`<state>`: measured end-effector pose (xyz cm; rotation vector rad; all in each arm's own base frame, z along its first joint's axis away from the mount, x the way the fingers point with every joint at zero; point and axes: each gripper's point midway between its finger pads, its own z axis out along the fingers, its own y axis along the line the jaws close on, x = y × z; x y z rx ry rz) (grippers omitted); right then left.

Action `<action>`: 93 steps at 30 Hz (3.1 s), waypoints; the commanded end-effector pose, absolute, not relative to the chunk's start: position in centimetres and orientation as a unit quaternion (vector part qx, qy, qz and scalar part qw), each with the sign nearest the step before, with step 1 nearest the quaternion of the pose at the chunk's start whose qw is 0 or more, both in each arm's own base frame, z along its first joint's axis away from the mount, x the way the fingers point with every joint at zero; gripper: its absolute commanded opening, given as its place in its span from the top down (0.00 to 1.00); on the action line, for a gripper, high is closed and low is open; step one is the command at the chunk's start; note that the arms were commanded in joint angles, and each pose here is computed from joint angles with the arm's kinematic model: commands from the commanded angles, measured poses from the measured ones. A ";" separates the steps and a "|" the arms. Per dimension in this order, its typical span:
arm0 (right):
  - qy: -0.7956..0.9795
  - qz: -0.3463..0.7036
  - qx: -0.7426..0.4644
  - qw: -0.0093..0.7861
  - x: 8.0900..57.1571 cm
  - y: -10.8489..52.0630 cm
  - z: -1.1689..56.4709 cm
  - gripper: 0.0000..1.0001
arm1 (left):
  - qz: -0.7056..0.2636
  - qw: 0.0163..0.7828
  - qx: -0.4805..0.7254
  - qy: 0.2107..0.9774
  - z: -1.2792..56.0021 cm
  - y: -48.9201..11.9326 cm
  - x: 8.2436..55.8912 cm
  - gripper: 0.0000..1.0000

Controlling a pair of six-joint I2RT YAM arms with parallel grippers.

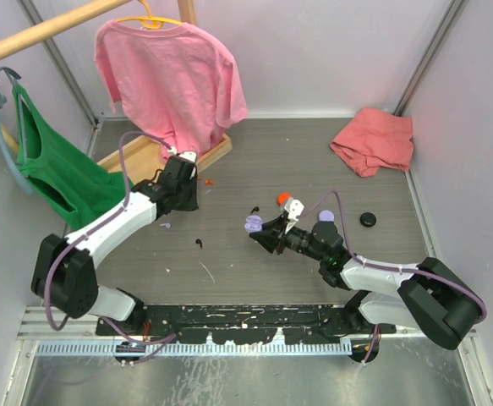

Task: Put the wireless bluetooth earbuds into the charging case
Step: Pick up the earbud from the center of the board, then place the earbud in the charging case.

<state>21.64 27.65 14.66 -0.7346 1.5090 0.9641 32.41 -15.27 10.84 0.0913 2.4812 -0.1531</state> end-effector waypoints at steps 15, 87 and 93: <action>0.566 0.394 -0.287 0.665 23.4 27.6 20.3 0.99 | -0.152 0.510 0.061 0.845 24.4 -22.1 27.3 1.00; 0.510 0.363 -0.274 0.730 23.1 26.1 23.5 0.99 | -0.211 0.611 0.160 0.746 25.8 -34.1 23.8 1.00; 0.510 0.361 -0.270 0.733 23.2 25.9 23.6 0.99 | -0.207 0.613 0.172 0.743 25.3 -33.9 23.6 1.00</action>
